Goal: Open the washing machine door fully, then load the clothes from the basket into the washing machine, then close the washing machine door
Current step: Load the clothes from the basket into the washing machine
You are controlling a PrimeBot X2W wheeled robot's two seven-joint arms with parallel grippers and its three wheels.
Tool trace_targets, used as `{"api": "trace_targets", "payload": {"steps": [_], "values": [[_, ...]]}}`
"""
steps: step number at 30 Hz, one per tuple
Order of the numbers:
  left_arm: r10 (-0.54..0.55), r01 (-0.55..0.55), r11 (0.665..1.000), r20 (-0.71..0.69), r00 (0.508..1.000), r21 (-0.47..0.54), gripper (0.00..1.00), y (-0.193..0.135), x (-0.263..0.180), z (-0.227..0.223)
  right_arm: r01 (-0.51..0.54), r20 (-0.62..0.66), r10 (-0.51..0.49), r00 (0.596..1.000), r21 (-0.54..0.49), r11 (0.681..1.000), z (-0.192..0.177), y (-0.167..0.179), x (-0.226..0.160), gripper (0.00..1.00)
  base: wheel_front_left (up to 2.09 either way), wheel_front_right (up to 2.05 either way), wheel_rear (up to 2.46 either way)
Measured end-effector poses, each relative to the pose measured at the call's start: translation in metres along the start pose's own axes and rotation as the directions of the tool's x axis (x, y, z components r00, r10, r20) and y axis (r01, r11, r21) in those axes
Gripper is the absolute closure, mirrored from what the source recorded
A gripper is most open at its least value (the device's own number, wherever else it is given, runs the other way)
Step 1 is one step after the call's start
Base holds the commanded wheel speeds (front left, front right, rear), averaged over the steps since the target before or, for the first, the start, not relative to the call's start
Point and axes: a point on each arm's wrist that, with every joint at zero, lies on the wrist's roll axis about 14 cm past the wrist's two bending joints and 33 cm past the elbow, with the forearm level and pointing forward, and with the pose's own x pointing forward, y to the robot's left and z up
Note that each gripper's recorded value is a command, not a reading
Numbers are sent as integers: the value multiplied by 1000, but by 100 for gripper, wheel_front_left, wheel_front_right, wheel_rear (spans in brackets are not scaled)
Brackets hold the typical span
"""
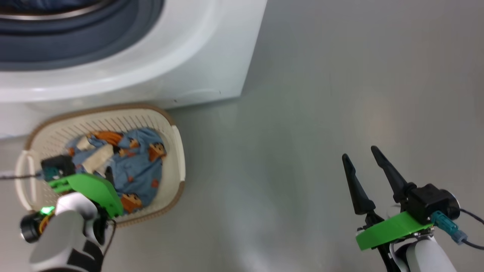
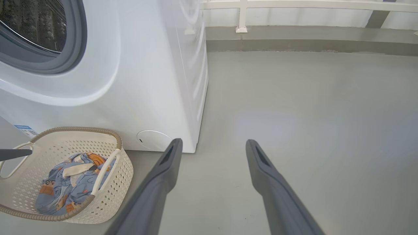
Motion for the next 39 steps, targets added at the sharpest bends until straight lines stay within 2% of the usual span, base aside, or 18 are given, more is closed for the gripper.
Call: {"api": "trace_targets", "payload": {"steps": [8, 12, 24, 39], "values": [[85, -90, 996, -140, 987, -27, 0, 22, 46, -26, 20, -79, -20, 997, 4, 1000, -33, -11, 18, 0, 0, 0, 0], [81, -91, 994, -177, 981, -52, 0, 21, 67, -35, 27, -114, -28, 993, -10, 1000, -47, -17, 23, 0, 0, 0, 0], [101, -114, 993, -253, 962, -36, 0, 28, 119, -62, 35, -183, -41, 982, -36, 999, -80, -30, 37, 0, 0, 0, 0], [127, -133, 991, -338, 933, 3, 0, 40, 154, -101, 46, -265, -60, 962, -58, 997, -118, -42, 41, 0, 0, 0, 0]]}}
